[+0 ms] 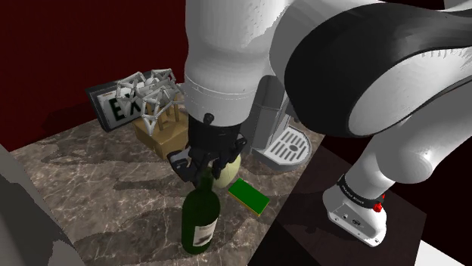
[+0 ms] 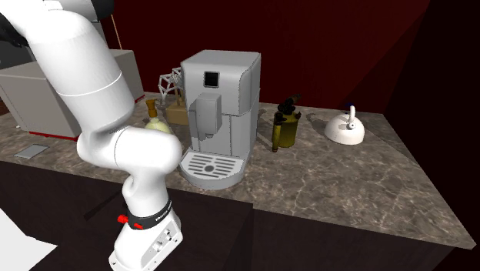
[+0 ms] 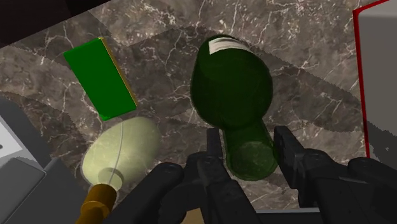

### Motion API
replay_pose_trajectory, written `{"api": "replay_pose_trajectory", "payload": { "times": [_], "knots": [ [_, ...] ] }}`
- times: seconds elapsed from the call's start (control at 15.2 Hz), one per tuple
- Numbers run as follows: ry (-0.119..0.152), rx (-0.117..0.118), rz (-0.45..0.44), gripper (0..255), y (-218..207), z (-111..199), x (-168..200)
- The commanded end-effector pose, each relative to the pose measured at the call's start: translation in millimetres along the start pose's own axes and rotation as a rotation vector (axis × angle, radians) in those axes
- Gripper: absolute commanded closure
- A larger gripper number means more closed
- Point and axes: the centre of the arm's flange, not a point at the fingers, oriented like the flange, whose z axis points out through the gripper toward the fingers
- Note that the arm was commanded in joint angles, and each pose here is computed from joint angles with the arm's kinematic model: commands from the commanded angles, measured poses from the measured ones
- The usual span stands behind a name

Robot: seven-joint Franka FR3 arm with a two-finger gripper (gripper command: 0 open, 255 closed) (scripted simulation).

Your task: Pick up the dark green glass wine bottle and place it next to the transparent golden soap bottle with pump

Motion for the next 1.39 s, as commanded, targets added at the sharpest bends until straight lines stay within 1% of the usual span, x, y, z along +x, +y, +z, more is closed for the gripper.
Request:
{"api": "replay_pose_trajectory", "payload": {
  "times": [0.0,0.4,0.46,0.79,1.06,1.32],
  "knots": [
    [-0.005,-0.008,0.000,255,2,7,-1],
    [-0.005,-0.008,0.000,255,2,7,-1],
    [-0.005,-0.008,0.000,0,2,7,-1],
    [-0.005,-0.008,0.000,0,2,7,-1],
    [-0.005,-0.008,0.000,0,2,-43,0],
    [-0.005,-0.008,0.000,0,2,-43,0]
  ]
}}
